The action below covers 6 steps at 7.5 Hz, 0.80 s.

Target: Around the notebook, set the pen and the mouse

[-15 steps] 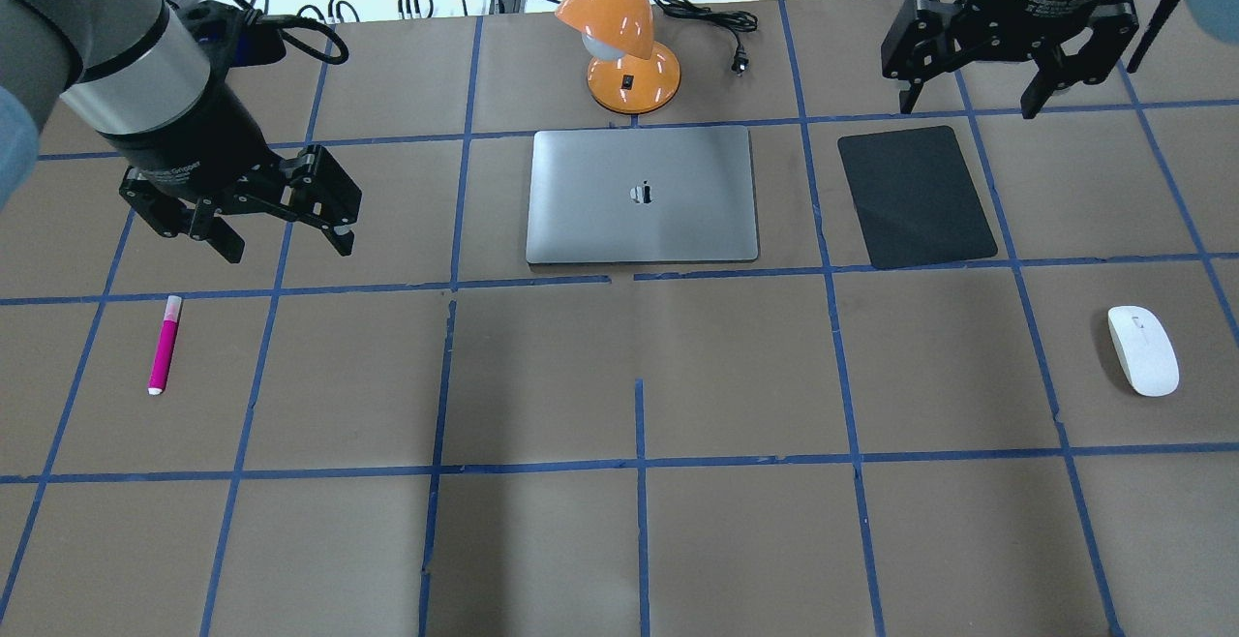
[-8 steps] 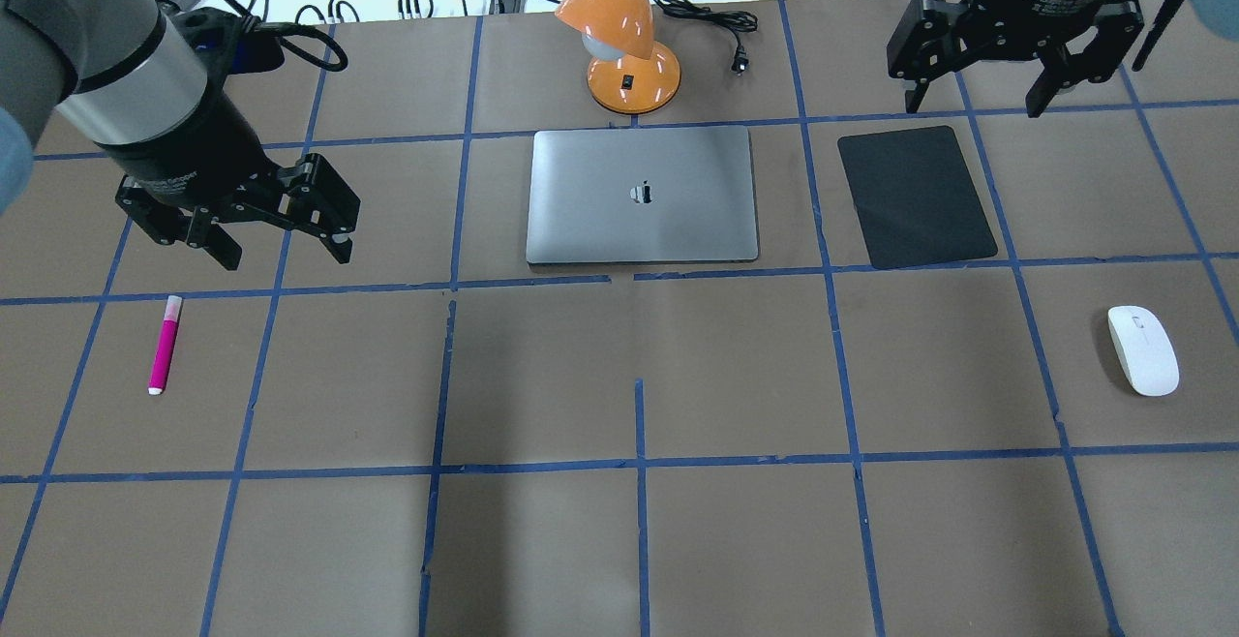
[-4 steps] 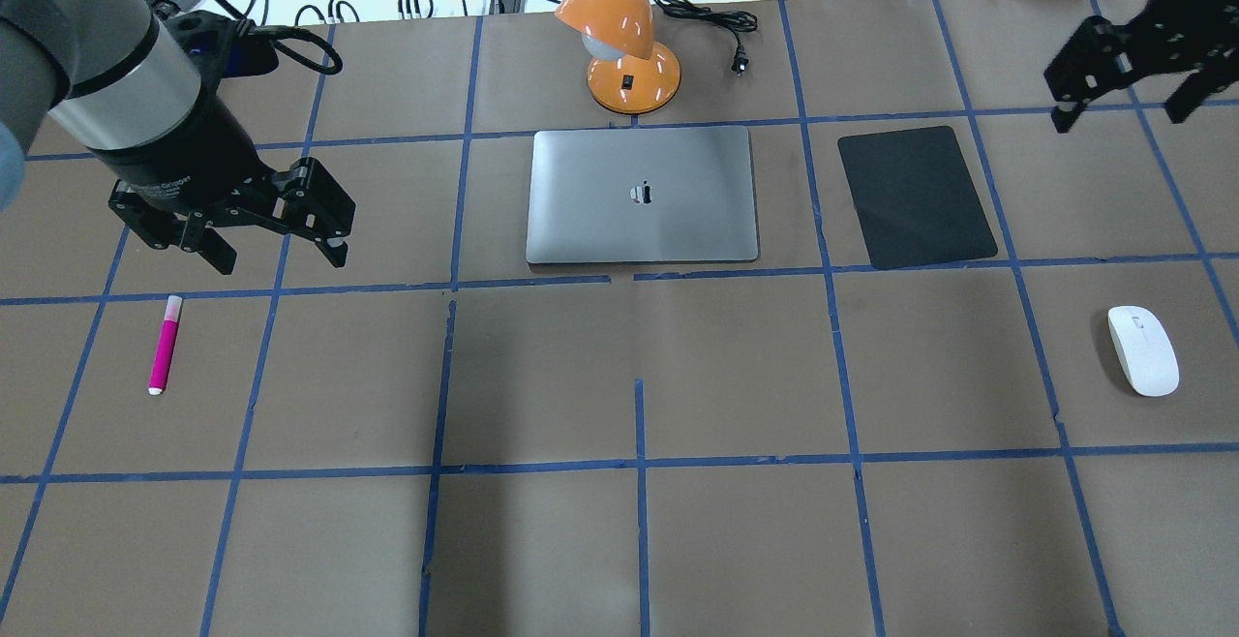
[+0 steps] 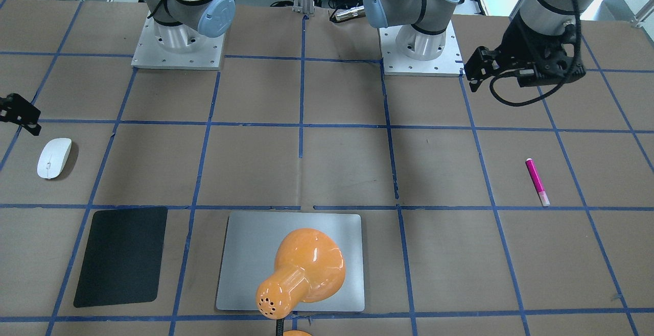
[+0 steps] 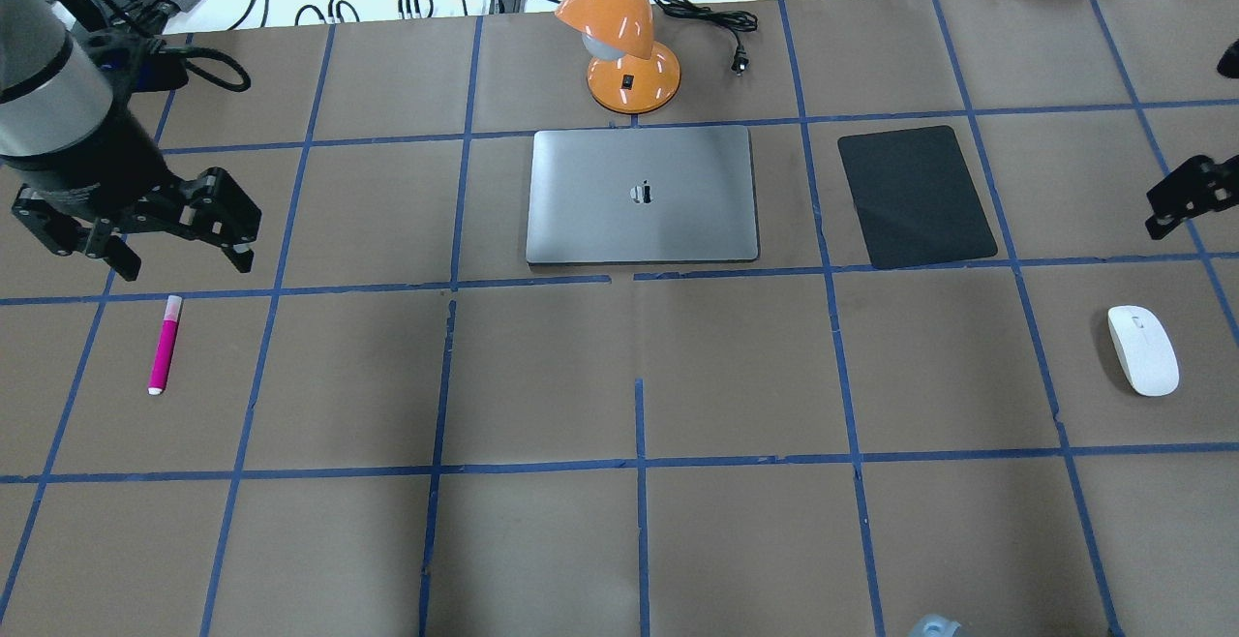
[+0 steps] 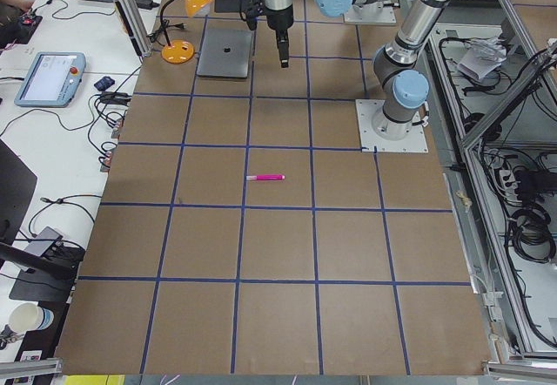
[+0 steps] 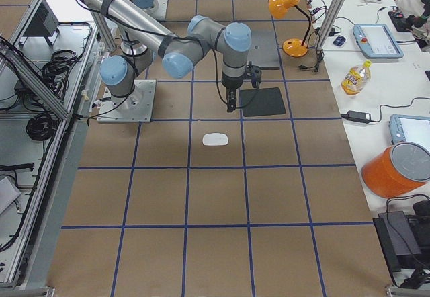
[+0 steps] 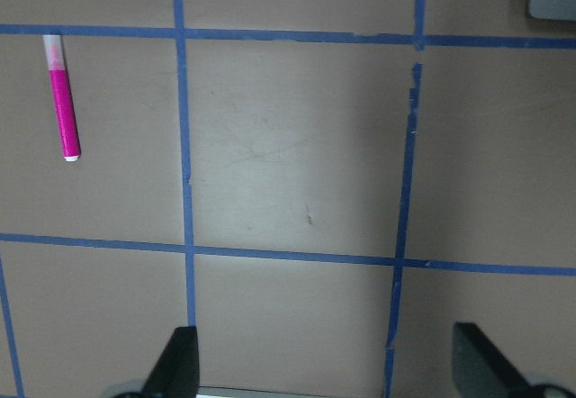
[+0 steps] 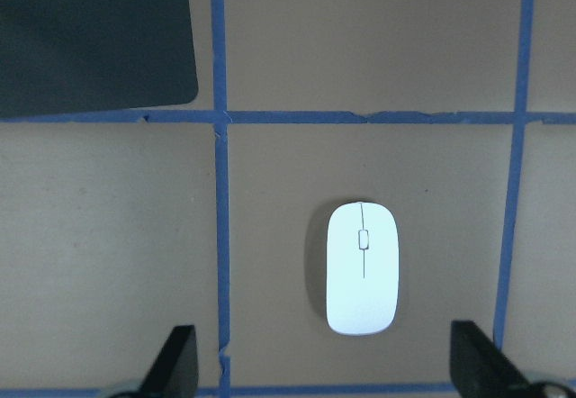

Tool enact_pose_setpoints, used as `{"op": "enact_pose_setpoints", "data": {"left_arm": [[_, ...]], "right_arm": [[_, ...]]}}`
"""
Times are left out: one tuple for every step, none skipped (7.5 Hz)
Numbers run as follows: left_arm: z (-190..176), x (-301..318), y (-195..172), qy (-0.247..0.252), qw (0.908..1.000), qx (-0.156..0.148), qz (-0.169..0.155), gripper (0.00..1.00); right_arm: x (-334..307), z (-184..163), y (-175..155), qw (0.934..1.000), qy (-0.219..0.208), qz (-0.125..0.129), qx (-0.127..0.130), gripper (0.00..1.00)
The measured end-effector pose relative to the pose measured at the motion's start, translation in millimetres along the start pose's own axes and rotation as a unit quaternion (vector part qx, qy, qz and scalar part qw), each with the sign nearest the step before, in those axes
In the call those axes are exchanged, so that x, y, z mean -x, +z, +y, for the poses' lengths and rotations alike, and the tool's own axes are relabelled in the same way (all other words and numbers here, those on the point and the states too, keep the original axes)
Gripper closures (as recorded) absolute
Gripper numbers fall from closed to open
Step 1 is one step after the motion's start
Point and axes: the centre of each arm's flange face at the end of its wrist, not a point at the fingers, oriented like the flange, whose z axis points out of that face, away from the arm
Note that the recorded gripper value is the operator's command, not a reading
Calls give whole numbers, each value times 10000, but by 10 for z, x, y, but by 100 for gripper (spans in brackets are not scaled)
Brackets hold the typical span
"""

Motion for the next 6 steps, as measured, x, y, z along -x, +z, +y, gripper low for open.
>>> {"op": "enact_pose_setpoints", "data": {"left_arm": [[-68,340,110,-215,9998,26,20,0],[-150,697,229,-315,9995,6,45,0],[-245,1048,383,-295,9995,-64,48,0],[-317,1333,603,-207,9997,-79,60,0],[-364,1540,890,-55,9999,-52,82,0],[-394,1701,1194,71,9999,-102,61,0]], "right_arm": [[-52,72,460,10000,22,14,5,0],[-133,193,834,10000,89,-6,28,1],[-198,285,1110,9999,129,-26,31,1],[-276,342,1313,9999,151,-34,26,0],[-391,401,1462,9998,171,-58,42,0],[-479,450,1557,9998,190,-92,70,0]]}}
